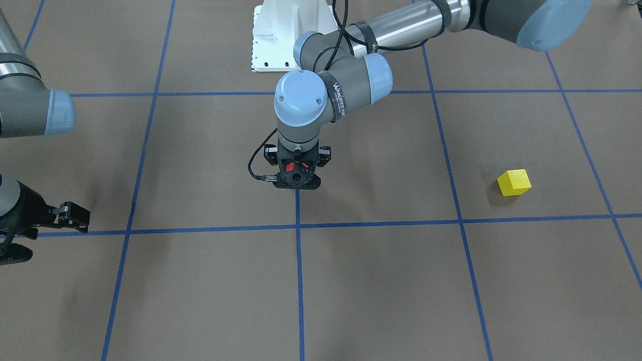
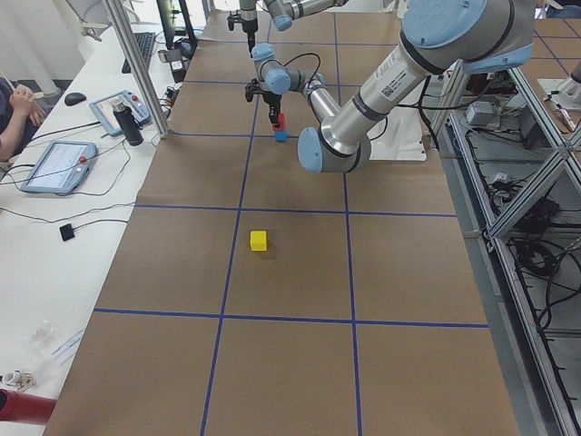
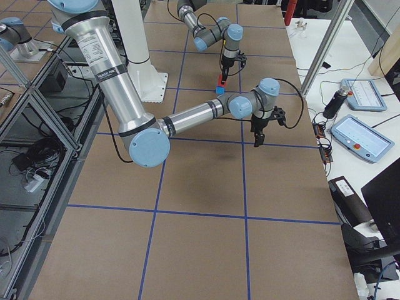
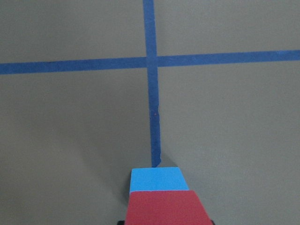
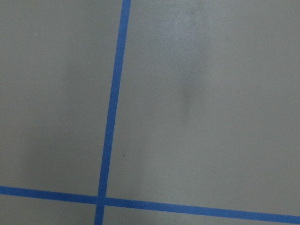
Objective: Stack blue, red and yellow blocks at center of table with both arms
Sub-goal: 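Hold the red cube on top of the blue cube with the left gripper, then open the left gripper and move it toward the yellow cube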
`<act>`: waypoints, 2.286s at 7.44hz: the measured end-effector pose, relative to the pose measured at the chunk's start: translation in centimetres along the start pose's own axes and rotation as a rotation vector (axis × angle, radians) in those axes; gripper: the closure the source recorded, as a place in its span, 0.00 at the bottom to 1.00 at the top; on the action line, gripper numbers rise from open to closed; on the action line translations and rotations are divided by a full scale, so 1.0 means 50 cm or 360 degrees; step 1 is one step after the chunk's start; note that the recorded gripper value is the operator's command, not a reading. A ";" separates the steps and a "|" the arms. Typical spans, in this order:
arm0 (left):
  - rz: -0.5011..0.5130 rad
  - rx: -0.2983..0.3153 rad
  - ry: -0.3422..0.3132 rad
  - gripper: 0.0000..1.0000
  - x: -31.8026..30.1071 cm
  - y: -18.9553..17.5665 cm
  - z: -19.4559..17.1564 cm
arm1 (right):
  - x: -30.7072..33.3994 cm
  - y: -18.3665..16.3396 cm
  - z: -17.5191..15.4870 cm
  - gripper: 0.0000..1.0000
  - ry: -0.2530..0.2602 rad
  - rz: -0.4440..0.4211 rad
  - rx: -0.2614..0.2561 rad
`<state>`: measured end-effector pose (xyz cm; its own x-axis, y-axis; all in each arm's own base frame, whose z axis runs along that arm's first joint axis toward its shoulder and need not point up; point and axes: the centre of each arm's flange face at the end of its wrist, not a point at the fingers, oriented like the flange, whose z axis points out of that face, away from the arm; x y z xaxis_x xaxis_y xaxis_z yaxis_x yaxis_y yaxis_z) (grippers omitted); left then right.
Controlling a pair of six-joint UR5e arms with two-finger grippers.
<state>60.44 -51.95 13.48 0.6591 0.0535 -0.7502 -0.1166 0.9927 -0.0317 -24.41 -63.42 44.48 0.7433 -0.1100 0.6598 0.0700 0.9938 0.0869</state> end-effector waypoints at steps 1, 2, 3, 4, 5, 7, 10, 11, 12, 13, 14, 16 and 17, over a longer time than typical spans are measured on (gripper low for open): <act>-0.0001 0.0002 0.0000 0.14 -0.002 -0.002 -0.001 | 0.000 0.000 0.000 0.01 0.0000 0.0000 0.0000; -0.0002 0.0003 -0.0001 0.01 -0.003 -0.002 -0.001 | 0.000 0.000 0.000 0.01 0.0000 -0.0001 0.0001; -0.0004 0.0003 -0.0001 0.01 -0.004 -0.003 -0.001 | 0.000 0.000 0.000 0.01 0.0000 -0.0001 0.0001; -0.0006 0.0002 -0.0001 0.01 -0.004 -0.002 0.000 | 0.000 0.000 0.000 0.01 0.0000 -0.0002 0.0000; -0.0007 0.0002 0.0001 0.01 -0.003 0.000 0.000 | 0.000 0.000 0.000 0.01 0.0000 -0.0003 0.0000; -0.0007 0.0004 0.0006 0.01 -0.001 0.002 -0.003 | 0.002 -0.001 0.000 0.01 0.0001 -0.0003 -0.0001; -0.0014 0.0074 0.0073 0.01 -0.014 -0.013 -0.094 | 0.007 -0.004 -0.007 0.01 -0.0004 0.0002 0.0006; -0.0027 0.0120 0.0103 0.01 -0.056 -0.021 -0.168 | 0.008 -0.004 -0.011 0.01 -0.0016 0.0004 0.0005; -0.0021 0.0162 0.0099 0.01 -0.136 -0.014 -0.230 | 0.008 -0.005 -0.014 0.01 -0.0025 0.0004 0.0005; 0.0012 0.0206 0.0060 0.00 -0.264 -0.001 -0.273 | 0.008 -0.005 -0.015 0.01 -0.0029 0.0000 0.0004; 0.0043 0.0237 -0.0008 0.00 -0.429 0.013 -0.287 | 0.009 -0.005 -0.015 0.01 -0.0030 -0.0006 0.0004; 0.0072 0.0249 -0.0129 0.00 -0.734 0.045 -0.247 | 0.009 -0.005 -0.015 0.01 -0.0031 -0.0012 0.0006; 0.0079 0.0263 -0.0141 0.00 -0.837 0.058 -0.203 | 0.008 -0.005 -0.017 0.01 -0.0031 -0.0015 0.0008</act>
<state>24.98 -52.39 38.07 0.7191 0.1047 -0.6870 -0.0316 0.9925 0.1181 -23.57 -63.68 44.11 0.7297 -0.1196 0.6732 0.0732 0.9926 0.0970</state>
